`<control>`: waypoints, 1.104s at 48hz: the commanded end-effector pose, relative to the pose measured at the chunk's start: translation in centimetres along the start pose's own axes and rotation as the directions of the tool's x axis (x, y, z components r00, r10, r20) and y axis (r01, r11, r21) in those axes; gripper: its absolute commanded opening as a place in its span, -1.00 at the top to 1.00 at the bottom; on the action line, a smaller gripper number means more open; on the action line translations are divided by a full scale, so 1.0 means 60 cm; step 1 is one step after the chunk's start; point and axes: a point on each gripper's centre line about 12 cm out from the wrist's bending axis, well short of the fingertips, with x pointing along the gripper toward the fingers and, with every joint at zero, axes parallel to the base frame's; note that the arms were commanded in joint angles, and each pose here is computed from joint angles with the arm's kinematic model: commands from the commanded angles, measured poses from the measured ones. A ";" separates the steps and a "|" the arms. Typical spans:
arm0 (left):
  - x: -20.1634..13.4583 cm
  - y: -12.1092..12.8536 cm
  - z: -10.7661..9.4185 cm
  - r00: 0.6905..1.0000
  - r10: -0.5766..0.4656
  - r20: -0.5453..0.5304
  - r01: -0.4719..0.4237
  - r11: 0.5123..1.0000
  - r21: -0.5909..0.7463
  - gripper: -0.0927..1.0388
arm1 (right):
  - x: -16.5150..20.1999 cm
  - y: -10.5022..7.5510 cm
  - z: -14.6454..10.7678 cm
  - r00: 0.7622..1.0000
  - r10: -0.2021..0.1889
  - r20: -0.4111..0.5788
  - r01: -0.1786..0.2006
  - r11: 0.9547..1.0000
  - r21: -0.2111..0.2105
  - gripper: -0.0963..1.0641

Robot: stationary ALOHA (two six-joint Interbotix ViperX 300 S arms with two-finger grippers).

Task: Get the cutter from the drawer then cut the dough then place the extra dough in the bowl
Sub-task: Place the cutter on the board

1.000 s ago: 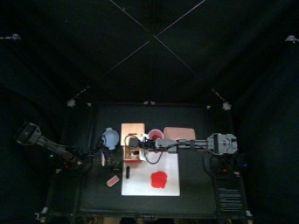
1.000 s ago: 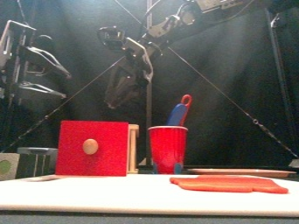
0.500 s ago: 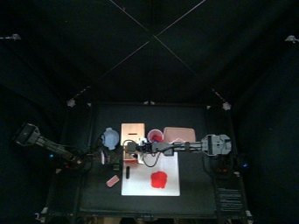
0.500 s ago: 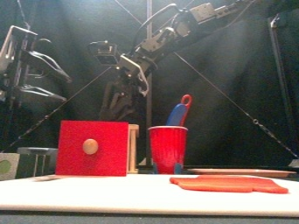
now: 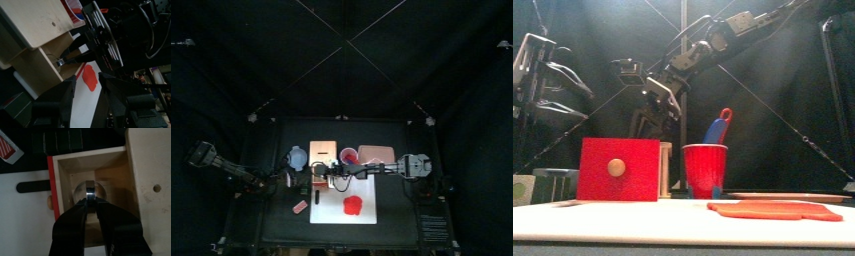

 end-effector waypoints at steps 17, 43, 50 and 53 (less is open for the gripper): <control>0.002 -0.005 0.004 1.000 -0.007 0.012 0.007 1.000 0.000 -0.58 | -0.254 -0.008 0.054 0.971 0.002 0.240 -0.014 0.999 0.050 -0.12; 0.007 -0.003 0.017 0.999 0.008 0.044 -0.007 1.000 -0.013 -0.58 | -0.203 0.053 -0.126 0.986 0.096 0.137 -0.111 0.989 0.102 -0.13; 0.009 0.001 0.026 0.997 0.022 0.069 -0.021 1.000 -0.018 -0.58 | -0.160 0.053 -0.143 0.990 0.088 0.109 -0.100 0.990 0.104 -0.15; 0.009 0.001 0.027 0.997 0.019 0.071 -0.018 1.000 -0.013 -0.58 | -0.151 0.053 -0.146 0.991 0.087 0.100 -0.097 0.990 0.102 -0.16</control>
